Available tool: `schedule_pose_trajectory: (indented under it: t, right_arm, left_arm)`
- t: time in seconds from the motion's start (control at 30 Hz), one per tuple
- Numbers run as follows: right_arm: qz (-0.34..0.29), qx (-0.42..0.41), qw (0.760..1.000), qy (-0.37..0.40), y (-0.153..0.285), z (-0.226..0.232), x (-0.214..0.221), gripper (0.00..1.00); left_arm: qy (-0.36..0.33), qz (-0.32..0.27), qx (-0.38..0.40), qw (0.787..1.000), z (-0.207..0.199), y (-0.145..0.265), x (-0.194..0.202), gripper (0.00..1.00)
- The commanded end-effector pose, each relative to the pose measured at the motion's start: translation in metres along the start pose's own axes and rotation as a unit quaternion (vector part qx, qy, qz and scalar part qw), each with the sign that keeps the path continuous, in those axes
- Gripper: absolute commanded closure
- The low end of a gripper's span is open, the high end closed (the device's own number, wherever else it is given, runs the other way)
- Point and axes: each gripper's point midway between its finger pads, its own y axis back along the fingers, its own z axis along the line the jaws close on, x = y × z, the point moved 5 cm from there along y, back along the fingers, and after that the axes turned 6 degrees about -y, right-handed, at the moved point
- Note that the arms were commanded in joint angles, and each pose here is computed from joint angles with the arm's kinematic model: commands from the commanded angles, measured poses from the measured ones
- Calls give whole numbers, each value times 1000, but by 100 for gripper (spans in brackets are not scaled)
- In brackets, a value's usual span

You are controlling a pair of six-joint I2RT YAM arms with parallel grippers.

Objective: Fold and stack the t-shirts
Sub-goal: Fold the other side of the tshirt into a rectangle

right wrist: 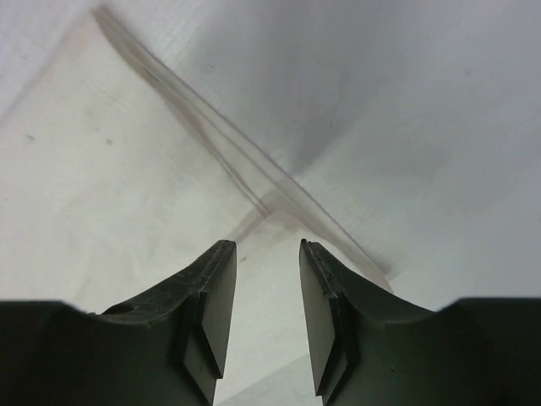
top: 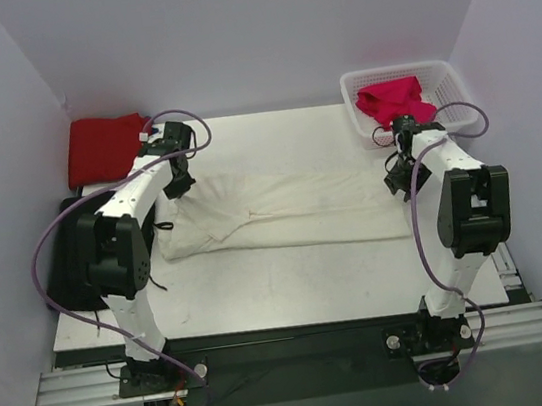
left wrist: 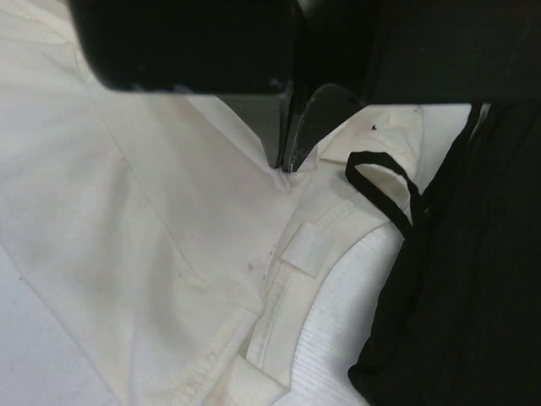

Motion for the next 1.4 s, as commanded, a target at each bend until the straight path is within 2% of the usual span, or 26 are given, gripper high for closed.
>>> schedule_pose_trajectory:
  t: [0.0,0.23,0.27,0.37,0.4,0.53,0.6,0.63,0.77,0.87,1.0,1.07,1.37]
  right_arm:
    - [-39,-8,999,-11,23,3,-23,61]
    - [-55,-28,998,5,39,11,-24,59]
    - [-54,-30,998,11,40,13,-21,59]
    - [-55,-33,998,27,43,16,-12,59]
    - [-55,-33,997,31,44,16,-11,60]
    - [-63,-34,996,51,48,19,-4,60]
    - [-70,-35,995,65,52,23,2,60]
    - [-72,-37,994,70,53,24,4,60]
    - [-74,-38,992,90,56,30,14,60]
    - [-68,-36,992,101,54,33,21,60]
    - [-62,-32,991,111,50,33,28,60]
    - [-58,-28,991,113,48,30,32,60]
    - [-50,-15,991,121,43,19,41,60]
  left_arm:
    - [18,-34,15,999,-10,-6,-32,100]
    - [29,-33,17,999,-22,-35,-49,100]
    - [25,-28,11,999,-24,-44,-47,97]
    - [22,-23,9,999,-28,-54,-51,85]
    - [22,-22,8,999,-29,-56,-52,66]
    - [22,-40,38,998,-36,-53,-59,37]
    - [24,-62,56,996,-35,-45,-61,33]
    - [23,-64,64,996,-35,-41,-60,28]
    - [11,-52,95,994,-31,-21,-47,28]
    - [-3,-32,131,991,-33,-6,-30,33]
    - [-17,21,156,987,-32,0,15,36]
    - [-15,32,179,983,-35,10,25,37]
    - [-10,85,187,979,-35,10,67,40]
